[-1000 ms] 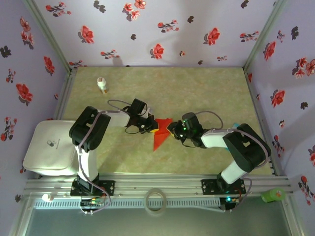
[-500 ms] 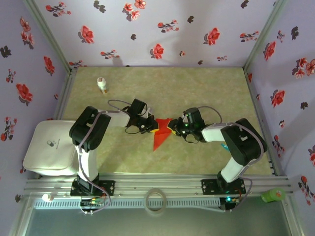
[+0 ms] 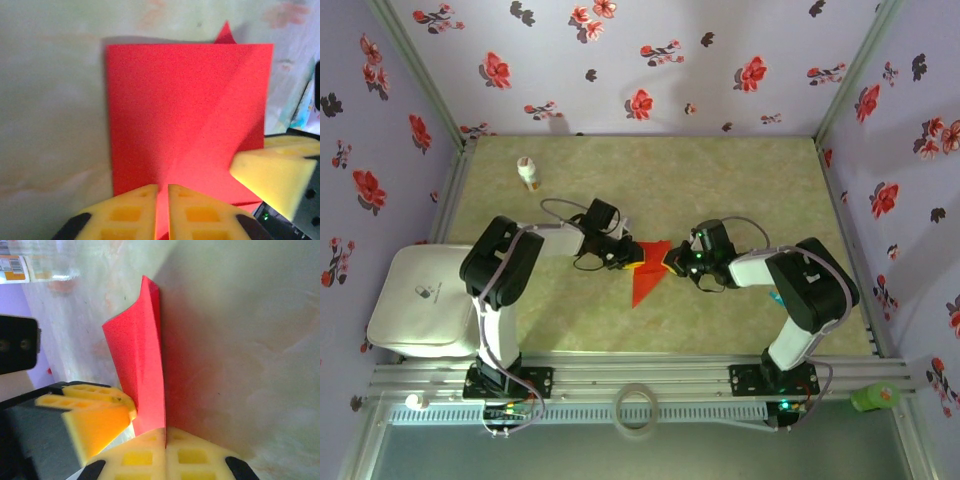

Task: Fold a paper plane with a square sheet of paper (pick it up from the middle)
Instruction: Fold the wing for the fifth time at the center of the table.

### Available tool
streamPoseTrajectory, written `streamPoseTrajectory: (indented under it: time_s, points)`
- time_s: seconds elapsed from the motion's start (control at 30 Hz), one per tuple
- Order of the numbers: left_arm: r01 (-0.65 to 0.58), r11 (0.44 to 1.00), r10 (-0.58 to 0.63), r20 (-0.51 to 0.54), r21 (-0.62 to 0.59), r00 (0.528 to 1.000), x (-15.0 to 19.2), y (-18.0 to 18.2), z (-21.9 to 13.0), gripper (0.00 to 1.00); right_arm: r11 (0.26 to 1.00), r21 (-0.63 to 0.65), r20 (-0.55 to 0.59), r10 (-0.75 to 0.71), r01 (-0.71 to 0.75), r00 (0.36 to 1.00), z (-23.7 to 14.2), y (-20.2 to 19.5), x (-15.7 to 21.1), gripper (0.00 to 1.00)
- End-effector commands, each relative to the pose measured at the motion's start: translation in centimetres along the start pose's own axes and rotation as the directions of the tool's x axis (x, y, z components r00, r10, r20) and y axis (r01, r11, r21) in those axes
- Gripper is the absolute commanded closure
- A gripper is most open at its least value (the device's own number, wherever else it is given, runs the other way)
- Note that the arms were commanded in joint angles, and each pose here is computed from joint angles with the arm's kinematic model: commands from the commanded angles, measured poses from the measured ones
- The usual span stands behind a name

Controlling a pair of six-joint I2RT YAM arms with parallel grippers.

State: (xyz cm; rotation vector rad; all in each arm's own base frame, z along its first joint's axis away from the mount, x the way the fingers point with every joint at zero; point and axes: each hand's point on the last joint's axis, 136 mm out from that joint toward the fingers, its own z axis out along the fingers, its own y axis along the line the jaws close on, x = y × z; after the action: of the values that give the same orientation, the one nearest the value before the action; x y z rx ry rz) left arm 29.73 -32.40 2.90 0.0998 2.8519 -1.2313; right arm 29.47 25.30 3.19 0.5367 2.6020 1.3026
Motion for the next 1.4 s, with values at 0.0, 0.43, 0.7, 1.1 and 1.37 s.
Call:
streamPoseTrajectory:
  time_s: [0.0,0.43,0.7,1.1,1.37]
  points:
    - [-0.166,0.986,0.166,0.035,0.0,0.986,-0.8,-3.9,-3.2,0.66,0.999,-0.019,0.057,0.043,-0.042,0.997,-0.7,0.5,-0.9,0.97]
    - [-0.544,0.783,0.582,0.046,-0.301,0.812,3.8,-4.2,-3.0,0.58,0.982,-0.056,0.206,0.187,-0.179,0.961,-2.1,1.1,-2.0,0.98]
    - [-0.634,0.666,0.691,0.004,-0.393,0.723,5.4,-3.8,-1.8,0.48,0.98,-0.064,0.208,0.197,-0.187,0.958,-1.8,1.7,-1.8,0.98]
    - [-0.664,0.563,0.749,-0.036,-0.492,0.662,5.5,-3.2,-0.9,0.51,0.978,-0.064,0.208,0.206,-0.197,0.956,-1.9,1.8,-1.6,0.98]
    - [-0.677,0.533,0.758,-0.067,-0.508,0.648,5.5,-2.8,-0.2,0.51,0.977,-0.074,0.206,0.212,-0.2,0.955,-1.8,2.1,-1.7,0.98]
